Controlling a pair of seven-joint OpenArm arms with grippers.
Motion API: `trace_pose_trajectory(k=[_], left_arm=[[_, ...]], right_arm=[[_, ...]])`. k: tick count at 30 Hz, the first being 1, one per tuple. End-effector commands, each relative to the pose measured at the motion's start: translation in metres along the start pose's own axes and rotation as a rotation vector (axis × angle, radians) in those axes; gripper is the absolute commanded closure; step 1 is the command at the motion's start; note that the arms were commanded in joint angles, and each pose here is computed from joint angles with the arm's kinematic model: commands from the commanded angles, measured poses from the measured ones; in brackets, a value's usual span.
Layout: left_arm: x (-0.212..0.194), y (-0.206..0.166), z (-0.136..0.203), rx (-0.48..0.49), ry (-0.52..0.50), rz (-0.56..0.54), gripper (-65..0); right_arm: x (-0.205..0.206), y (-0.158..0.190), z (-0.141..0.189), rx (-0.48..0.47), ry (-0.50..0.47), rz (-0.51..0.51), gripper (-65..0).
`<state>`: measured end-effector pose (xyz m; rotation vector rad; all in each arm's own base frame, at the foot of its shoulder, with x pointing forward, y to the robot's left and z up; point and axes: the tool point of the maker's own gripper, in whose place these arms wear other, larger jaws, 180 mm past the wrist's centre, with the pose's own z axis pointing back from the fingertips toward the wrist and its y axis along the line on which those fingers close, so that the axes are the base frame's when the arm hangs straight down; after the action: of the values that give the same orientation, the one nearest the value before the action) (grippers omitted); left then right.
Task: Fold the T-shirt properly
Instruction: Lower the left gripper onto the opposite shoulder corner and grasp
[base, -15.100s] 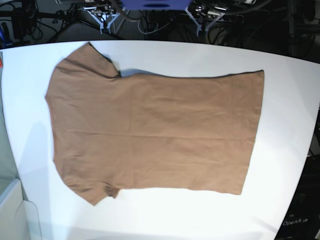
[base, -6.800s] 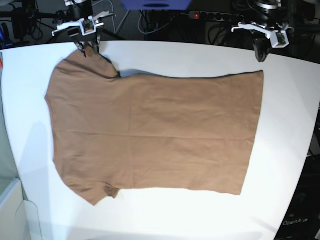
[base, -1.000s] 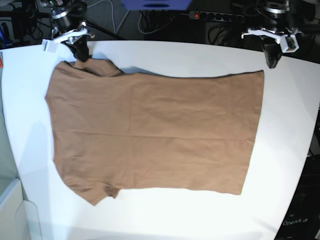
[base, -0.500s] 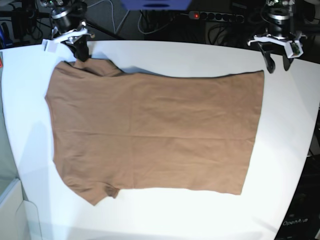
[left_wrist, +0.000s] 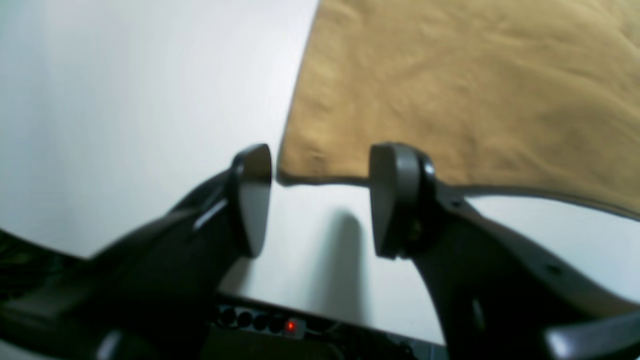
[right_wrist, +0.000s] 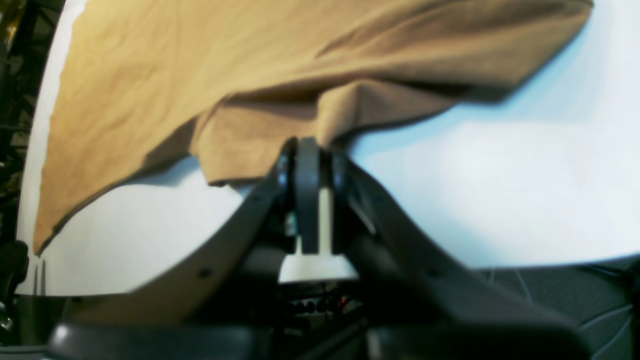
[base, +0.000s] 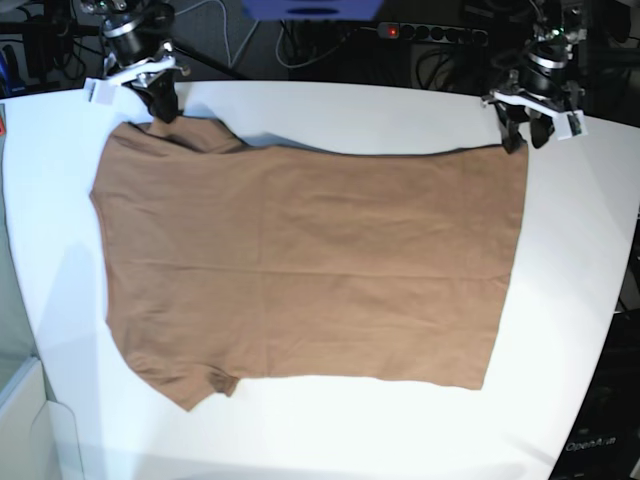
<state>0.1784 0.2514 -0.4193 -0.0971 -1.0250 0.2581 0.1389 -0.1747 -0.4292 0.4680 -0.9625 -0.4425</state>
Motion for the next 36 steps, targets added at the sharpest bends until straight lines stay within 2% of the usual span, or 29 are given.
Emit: trace_pose_trajectory(k=[1, 7, 13, 19, 29, 36], left_arm=[[0.013, 0.0, 0.0, -0.008, -0.043, -0.004, -30.5], [0.014, 0.002, 0.0, -0.002, -0.046, -0.004, -30.5], [0.017, 0.029, 0.0, 0.1, -0.086, 0.06, -30.7], [0.003, 0.037, -0.003, 0.122, -0.054, 0.073, -30.7], [-0.005, 0.008, -0.013, 0.045, -0.03, 0.074, -30.7], [-0.005, 0.005, -0.015, 0.038, -0.029, 0.075, -30.5]], right_arm=[[0.007, 0.002, 0.003, 0.015, -0.022, 0.005, -0.7], [0.01, 0.0, 0.003, 0.019, -0.017, 0.019, -0.7], [0.012, -0.001, 0.002, 0.017, -0.021, 0.022, -0.7], [0.012, -0.001, 0.002, 0.017, -0.021, 0.023, -0.7], [0.01, -0.001, 0.003, 0.018, -0.018, 0.022, -0.7], [0.011, -0.001, 0.003, 0.017, -0.019, 0.023, -0.7]])
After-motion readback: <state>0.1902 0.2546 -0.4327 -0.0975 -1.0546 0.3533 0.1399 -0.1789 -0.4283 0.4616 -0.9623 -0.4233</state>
